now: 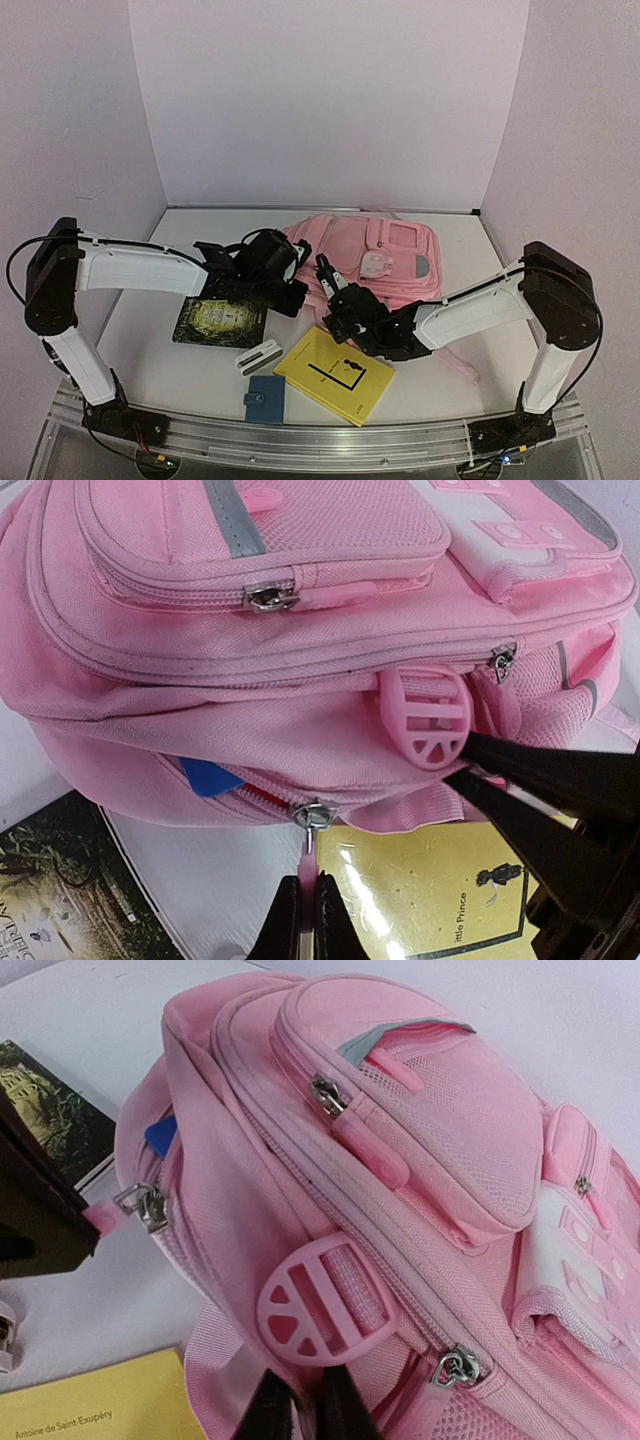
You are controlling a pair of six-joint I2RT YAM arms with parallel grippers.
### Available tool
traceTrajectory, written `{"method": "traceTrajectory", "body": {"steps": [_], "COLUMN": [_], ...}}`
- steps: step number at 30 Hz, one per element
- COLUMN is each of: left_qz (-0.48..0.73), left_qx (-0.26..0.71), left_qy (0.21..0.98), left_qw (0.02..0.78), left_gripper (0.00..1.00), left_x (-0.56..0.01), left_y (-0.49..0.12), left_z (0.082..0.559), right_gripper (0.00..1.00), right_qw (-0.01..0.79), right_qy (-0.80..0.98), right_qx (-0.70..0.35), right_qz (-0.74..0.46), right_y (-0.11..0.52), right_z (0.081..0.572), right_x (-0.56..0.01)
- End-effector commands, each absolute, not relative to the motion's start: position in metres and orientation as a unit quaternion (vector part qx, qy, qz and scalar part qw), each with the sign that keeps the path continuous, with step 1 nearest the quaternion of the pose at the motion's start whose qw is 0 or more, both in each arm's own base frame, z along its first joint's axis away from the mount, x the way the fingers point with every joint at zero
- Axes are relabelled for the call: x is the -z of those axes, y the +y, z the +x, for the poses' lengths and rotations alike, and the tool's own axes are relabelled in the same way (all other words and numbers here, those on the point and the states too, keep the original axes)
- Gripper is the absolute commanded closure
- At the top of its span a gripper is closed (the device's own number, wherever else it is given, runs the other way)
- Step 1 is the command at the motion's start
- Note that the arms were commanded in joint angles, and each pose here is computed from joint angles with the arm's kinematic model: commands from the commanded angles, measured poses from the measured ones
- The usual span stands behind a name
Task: Pack the student bag
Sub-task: Zip the student bag at the center of the board.
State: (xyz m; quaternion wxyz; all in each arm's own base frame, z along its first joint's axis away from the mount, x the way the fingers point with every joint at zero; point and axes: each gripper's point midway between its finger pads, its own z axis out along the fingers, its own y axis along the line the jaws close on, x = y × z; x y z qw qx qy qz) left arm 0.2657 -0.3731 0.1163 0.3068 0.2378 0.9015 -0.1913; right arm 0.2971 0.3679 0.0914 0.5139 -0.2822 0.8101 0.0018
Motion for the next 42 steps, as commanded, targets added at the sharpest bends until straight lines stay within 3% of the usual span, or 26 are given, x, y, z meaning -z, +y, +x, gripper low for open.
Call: {"method": "traceTrajectory", "body": {"steps": [1,22,25,29,30,33,36,38,42], "left_qz": [0.217,0.120,0.113,0.186,0.208,0.251,0.268,0.269,0.266], "left_qx": [0.189,0.040,0.051,0.168,0.206,0.278,0.314,0.325,0.337], "left_qy": [0.877,0.903,0.902,0.880,0.870,0.845,0.834,0.831,0.827], "left_qw": [0.386,0.411,0.414,0.403,0.397,0.381,0.365,0.362,0.363], "left_gripper": [1.00,1.00,1.00,1.00,1.00,1.00,1.00,1.00,1.00], "left_x": [-0.179,-0.174,-0.176,-0.191,-0.196,-0.206,-0.211,-0.216,-0.226], "left_y": [-0.362,-0.221,-0.217,-0.258,-0.269,-0.287,-0.293,-0.293,-0.293], "left_z": [0.282,0.361,0.369,0.348,0.337,0.312,0.293,0.285,0.277], "right_gripper": [1.00,1.00,1.00,1.00,0.97,0.63,0.38,0.30,0.23], "right_qw": [0.551,0.533,0.532,0.519,0.516,0.518,0.527,0.531,0.527], "right_qy": [0.801,0.832,0.833,0.831,0.828,0.817,0.808,0.802,0.793], "right_qx": [0.014,-0.024,-0.034,-0.085,-0.102,-0.153,-0.179,-0.193,-0.219], "right_qz": [-0.235,-0.153,-0.151,-0.184,-0.193,-0.201,-0.192,-0.193,-0.214], "right_y": [0.360,0.298,0.294,0.310,0.316,0.332,0.340,0.350,0.382], "right_z": [0.309,0.280,0.276,0.266,0.263,0.258,0.260,0.262,0.267], "right_x": [-0.116,-0.125,-0.127,-0.136,-0.142,-0.169,-0.193,-0.206,-0.221]}}
